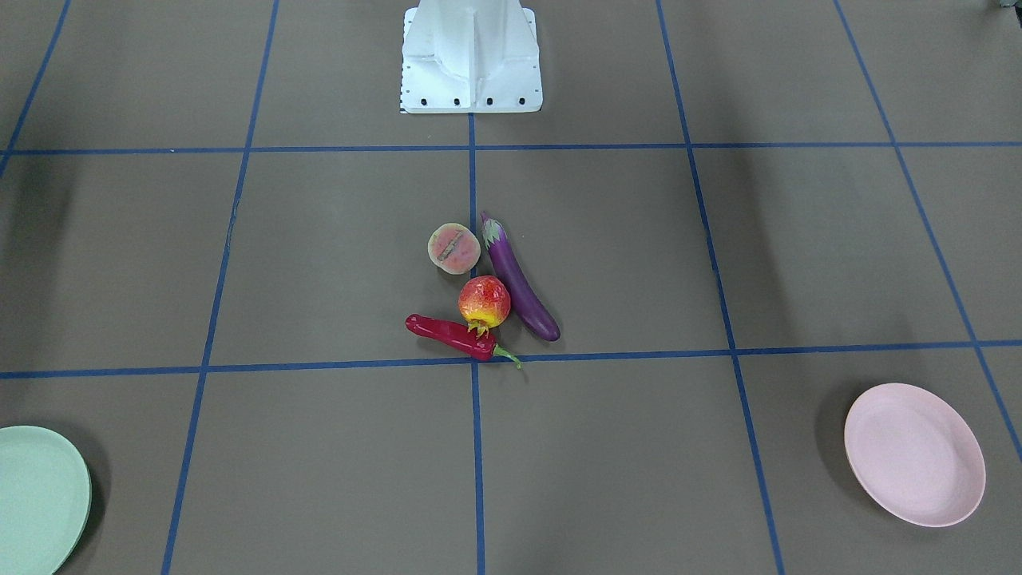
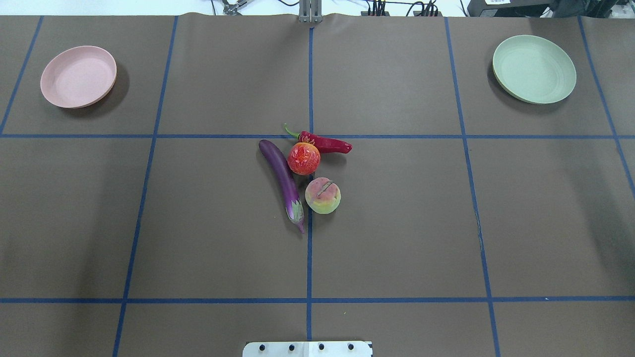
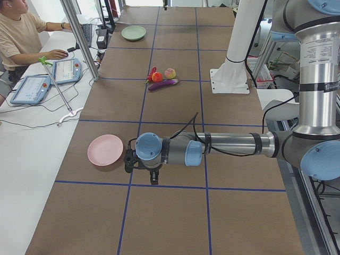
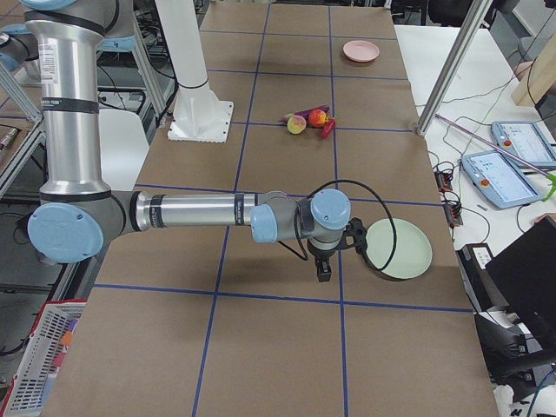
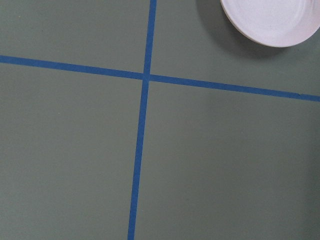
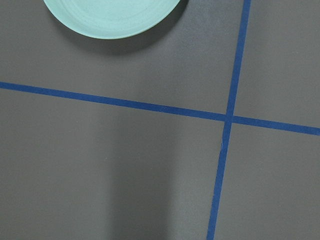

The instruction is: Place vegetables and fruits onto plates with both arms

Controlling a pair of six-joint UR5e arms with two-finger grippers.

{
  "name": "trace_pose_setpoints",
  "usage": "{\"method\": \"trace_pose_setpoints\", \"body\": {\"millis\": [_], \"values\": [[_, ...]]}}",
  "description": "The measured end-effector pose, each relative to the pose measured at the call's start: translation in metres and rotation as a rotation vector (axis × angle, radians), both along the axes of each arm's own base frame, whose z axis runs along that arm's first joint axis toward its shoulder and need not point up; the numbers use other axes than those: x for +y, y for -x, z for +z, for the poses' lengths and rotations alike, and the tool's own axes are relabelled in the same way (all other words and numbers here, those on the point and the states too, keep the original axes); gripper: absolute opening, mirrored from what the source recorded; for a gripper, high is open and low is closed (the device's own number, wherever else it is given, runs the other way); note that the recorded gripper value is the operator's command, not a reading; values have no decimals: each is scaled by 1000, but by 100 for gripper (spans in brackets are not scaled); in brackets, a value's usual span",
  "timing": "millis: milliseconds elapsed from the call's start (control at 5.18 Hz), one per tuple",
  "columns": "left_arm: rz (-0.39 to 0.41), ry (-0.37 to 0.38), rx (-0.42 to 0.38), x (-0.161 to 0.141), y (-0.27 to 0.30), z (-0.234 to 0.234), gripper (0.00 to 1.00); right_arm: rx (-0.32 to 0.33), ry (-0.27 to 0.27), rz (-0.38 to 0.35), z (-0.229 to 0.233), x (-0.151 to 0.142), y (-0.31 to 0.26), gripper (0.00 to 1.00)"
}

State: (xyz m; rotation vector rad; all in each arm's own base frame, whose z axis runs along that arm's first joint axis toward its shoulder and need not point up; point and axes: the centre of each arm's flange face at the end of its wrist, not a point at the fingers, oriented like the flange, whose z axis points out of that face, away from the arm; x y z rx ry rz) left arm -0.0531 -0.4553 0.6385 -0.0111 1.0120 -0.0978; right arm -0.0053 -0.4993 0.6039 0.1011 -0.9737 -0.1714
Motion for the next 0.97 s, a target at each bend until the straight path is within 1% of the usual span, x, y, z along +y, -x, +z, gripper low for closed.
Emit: {"method": "trace_pose_setpoints", "body": {"millis": [193, 386, 579, 772, 966], "values": [[22, -18, 17, -9, -11, -10, 100, -32, 38, -6, -20, -1, 26, 100], [49, -45, 27, -23, -29, -26, 100, -61, 85, 0, -55, -6, 63, 100], [43, -49, 35, -35, -45, -42, 100, -90, 106, 8, -96, -13, 106, 100], [28, -43, 46, -44, -67, -58, 100, -107, 128, 34, -131, -18, 148, 100], [13, -23, 65, -62, -102, -87, 100, -115, 163, 70, -177, -23, 204, 100]]}}
